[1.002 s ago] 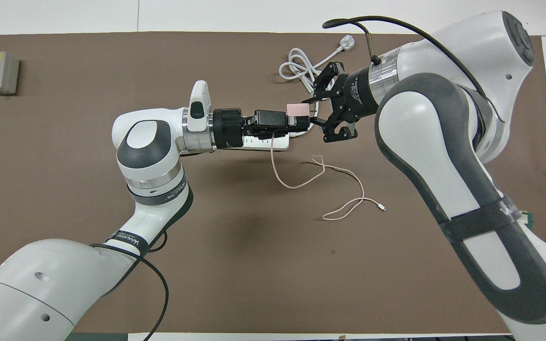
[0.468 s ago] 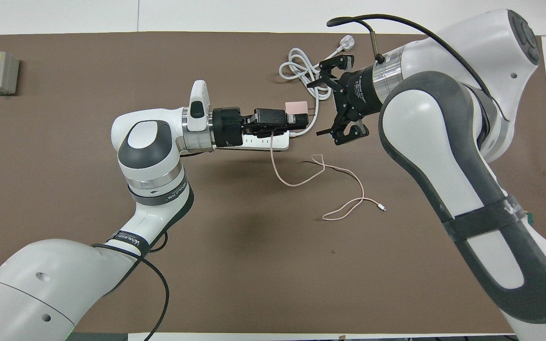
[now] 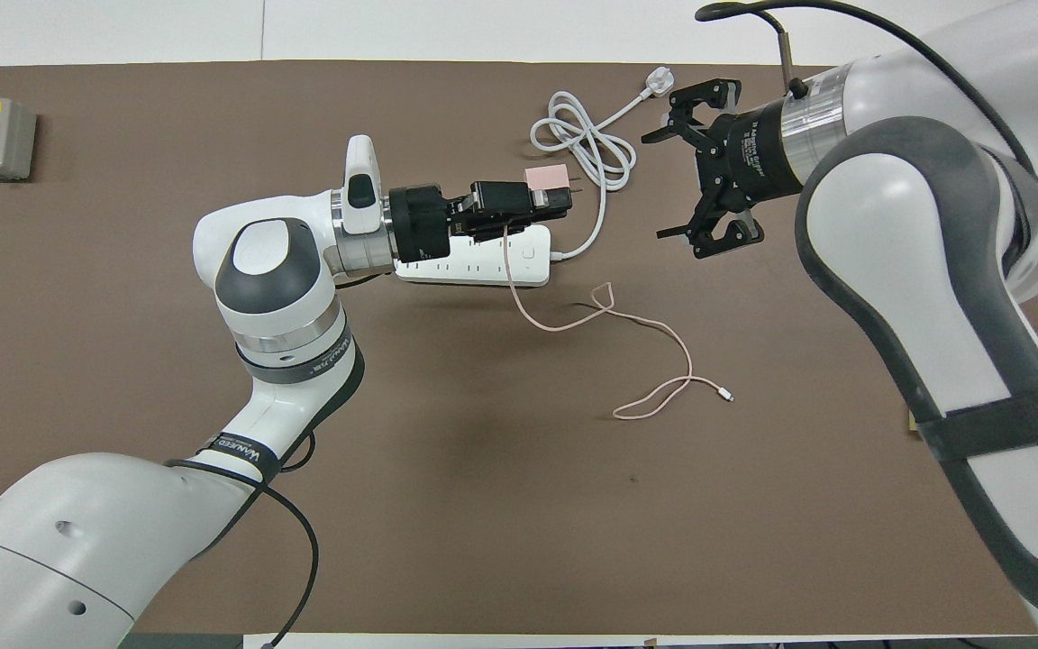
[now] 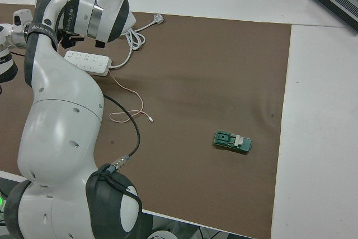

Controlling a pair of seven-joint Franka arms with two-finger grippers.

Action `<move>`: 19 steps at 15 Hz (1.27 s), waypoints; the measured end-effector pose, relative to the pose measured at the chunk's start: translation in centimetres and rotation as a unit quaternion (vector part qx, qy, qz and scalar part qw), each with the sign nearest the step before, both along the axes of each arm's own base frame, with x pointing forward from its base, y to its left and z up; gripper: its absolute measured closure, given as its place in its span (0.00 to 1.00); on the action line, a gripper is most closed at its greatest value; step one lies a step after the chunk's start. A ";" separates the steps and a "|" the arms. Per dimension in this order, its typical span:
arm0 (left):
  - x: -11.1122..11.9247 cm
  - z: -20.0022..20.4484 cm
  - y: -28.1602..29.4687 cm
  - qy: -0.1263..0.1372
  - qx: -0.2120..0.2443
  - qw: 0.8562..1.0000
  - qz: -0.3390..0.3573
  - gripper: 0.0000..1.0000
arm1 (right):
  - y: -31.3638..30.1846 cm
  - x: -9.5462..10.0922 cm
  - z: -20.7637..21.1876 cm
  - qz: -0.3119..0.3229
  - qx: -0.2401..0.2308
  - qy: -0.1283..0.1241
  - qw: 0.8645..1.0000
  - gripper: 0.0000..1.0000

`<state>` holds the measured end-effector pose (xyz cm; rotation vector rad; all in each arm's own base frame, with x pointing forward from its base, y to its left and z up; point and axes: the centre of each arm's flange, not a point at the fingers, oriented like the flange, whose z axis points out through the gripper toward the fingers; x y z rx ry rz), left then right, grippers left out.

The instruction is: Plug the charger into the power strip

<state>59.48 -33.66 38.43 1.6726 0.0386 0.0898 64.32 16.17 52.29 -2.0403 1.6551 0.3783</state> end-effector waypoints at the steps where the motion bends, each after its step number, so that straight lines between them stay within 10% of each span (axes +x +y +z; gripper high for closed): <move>1: 0.2 0.4 0.3 0.007 0.022 1.000 -0.001 0.69 | -0.8 0.0 0.3 0.007 -0.002 -0.004 1.000 0.00; 10: 0.8 9.4 11.5 0.054 0.313 0.948 -0.031 0.69 | -9.1 -1.5 2.1 0.172 -0.055 -0.060 0.982 0.00; 15: -0.4 11.4 16.9 0.032 0.478 0.876 -0.059 0.69 | -13.2 -2.9 3.2 0.328 -0.122 -0.103 0.931 0.00; 19: -1.2 12.8 19.7 0.035 0.520 0.851 -0.067 0.69 | -16.7 -4.3 5.0 0.432 -0.166 -0.127 0.877 0.00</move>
